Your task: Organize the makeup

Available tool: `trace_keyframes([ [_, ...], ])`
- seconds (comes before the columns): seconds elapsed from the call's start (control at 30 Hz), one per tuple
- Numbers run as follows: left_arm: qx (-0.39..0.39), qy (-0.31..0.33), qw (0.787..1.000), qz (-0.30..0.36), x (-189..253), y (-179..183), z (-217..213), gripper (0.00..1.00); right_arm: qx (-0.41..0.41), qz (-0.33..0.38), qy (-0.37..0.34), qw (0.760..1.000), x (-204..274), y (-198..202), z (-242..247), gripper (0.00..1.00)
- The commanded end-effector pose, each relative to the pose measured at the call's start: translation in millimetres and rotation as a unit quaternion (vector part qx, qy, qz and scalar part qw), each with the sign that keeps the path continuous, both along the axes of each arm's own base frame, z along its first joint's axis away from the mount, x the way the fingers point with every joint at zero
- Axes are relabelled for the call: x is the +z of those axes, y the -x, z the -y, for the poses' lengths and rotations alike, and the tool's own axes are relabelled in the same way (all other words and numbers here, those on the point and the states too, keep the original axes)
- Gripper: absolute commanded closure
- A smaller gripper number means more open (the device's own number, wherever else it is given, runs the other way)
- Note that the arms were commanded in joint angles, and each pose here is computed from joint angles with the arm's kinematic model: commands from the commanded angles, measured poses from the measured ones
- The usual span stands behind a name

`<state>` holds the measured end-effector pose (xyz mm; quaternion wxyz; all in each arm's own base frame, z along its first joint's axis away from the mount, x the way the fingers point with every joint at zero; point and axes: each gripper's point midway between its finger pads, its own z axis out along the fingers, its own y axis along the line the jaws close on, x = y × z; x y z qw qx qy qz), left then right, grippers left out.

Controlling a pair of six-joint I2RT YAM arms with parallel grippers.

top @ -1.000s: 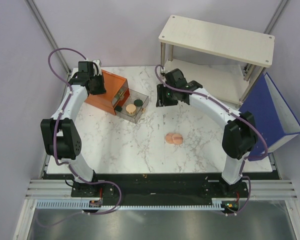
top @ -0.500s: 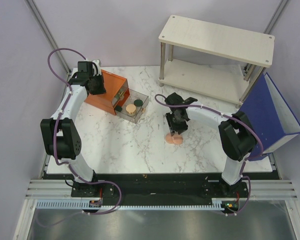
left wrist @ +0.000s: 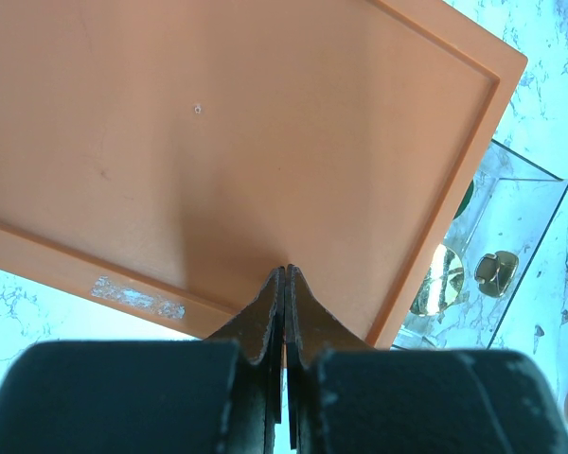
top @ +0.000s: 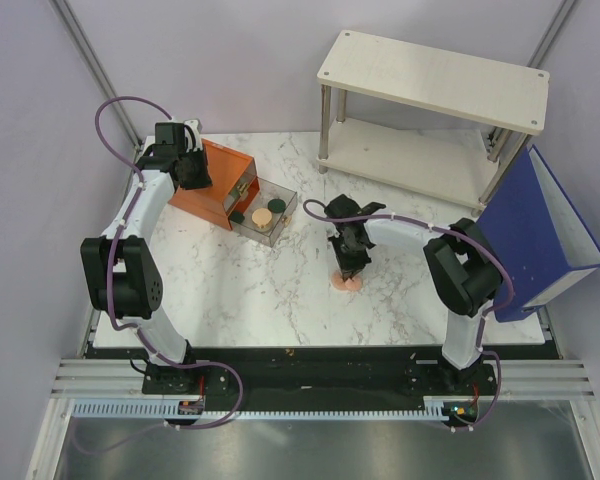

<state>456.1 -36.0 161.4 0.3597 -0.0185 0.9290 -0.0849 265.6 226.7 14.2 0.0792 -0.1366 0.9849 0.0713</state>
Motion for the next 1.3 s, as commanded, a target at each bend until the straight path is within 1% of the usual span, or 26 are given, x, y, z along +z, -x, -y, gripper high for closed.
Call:
trace_keyframes([
  [0.0,-0.007,-0.019,0.98,-0.199,-85,76,-5,0.98,0.016,-0.015,-0.008,1.0,-14,4,-9,0.98],
  [0.1,-0.006,-0.021,0.98,-0.198,-84,77,-5,0.98,0.018,0.017,-0.014,1.0,4,-11,-15,1.0],
  [0.13,-0.006,-0.021,0.98,-0.198,-84,77,-5,0.98,0.017,0.037,-0.026,0.999,19,-23,-22,1.0],
  [0.2,-0.006,-0.021,0.98,-0.197,-83,76,-6,0.98,0.019,0.054,-0.038,0.998,33,-34,-30,1.0],
  [0.23,-0.006,-0.022,0.98,-0.198,-84,78,-6,0.98,0.018,0.076,-0.053,0.996,50,-46,-39,1.0],
  [0.3,-0.005,-0.023,0.98,-0.197,-83,78,-6,0.98,0.016,0.093,-0.066,0.993,66,-57,-48,1.0],
  [0.33,-0.005,-0.023,0.98,-0.197,-83,78,-6,0.98,0.015,0.11,-0.08,0.991,80,-68,-56,1.0],
  [0.43,-0.005,-0.021,0.98,-0.197,-83,78,-6,0.98,0.012,0.134,-0.111,0.985,105,-85,-74,1.0],
  [0.5,-0.005,-0.019,0.98,-0.197,-83,77,-5,0.98,0.013,0.145,-0.13,0.981,116,-94,-85,1.0],
  [0.63,-0.006,-0.018,0.98,-0.197,-83,78,-4,0.98,0.015,0.176,-0.18,0.968,142,-126,-118,1.0],
  [0.73,-0.007,-0.018,0.981,-0.194,-81,77,-4,0.98,0.016,0.178,-0.214,0.96,150,-141,-142,1.0],
  [0.9,-0.006,-0.018,0.981,-0.193,-80,77,-5,0.98,0.011,0.187,-0.256,0.949,154,-158,-168,1.0],
  [1.07,-0.006,-0.012,0.981,-0.193,-79,77,-3,0.98,0.004,0.194,-0.275,0.942,153,-175,-187,0.99],
  [1.27,-0.006,-0.02,0.981,-0.192,-79,79,-5,0.98,0.006,0.2,-0.3,0.933,152,-183,-209,0.98],
])
